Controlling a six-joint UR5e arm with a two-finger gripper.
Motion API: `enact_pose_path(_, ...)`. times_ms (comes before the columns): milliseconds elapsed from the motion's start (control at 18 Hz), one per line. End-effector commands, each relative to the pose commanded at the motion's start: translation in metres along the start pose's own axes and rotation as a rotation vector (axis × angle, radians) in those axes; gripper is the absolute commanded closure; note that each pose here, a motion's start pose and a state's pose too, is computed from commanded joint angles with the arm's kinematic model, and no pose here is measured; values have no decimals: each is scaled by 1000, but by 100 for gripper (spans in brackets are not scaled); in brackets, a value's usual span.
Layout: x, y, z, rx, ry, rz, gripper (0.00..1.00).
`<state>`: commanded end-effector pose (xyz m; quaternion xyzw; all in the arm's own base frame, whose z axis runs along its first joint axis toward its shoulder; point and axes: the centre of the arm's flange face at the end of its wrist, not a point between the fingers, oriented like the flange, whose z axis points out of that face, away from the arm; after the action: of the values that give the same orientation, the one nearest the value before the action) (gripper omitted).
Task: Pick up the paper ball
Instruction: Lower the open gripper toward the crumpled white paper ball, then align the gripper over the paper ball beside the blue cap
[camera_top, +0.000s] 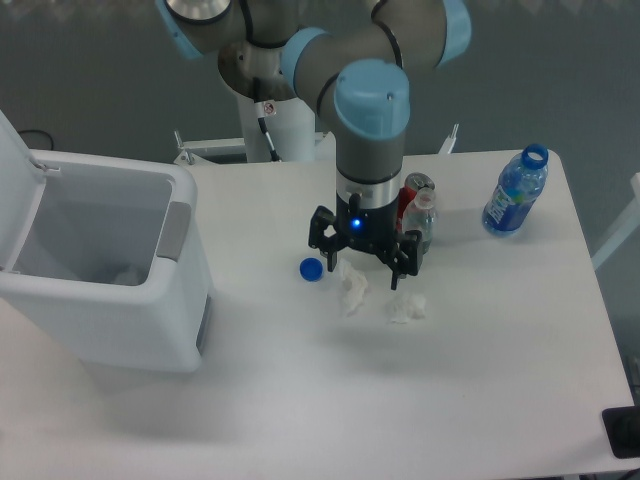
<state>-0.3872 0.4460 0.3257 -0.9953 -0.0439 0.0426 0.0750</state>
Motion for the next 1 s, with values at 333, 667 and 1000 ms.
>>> enact_pose_path(333,-10,8,16,-29,14,-68,0)
enact_pose_path(667,-2,17,48,-78,64,-123,0)
enact_pose_path(1000,7,25,70,-110,101,-115,0)
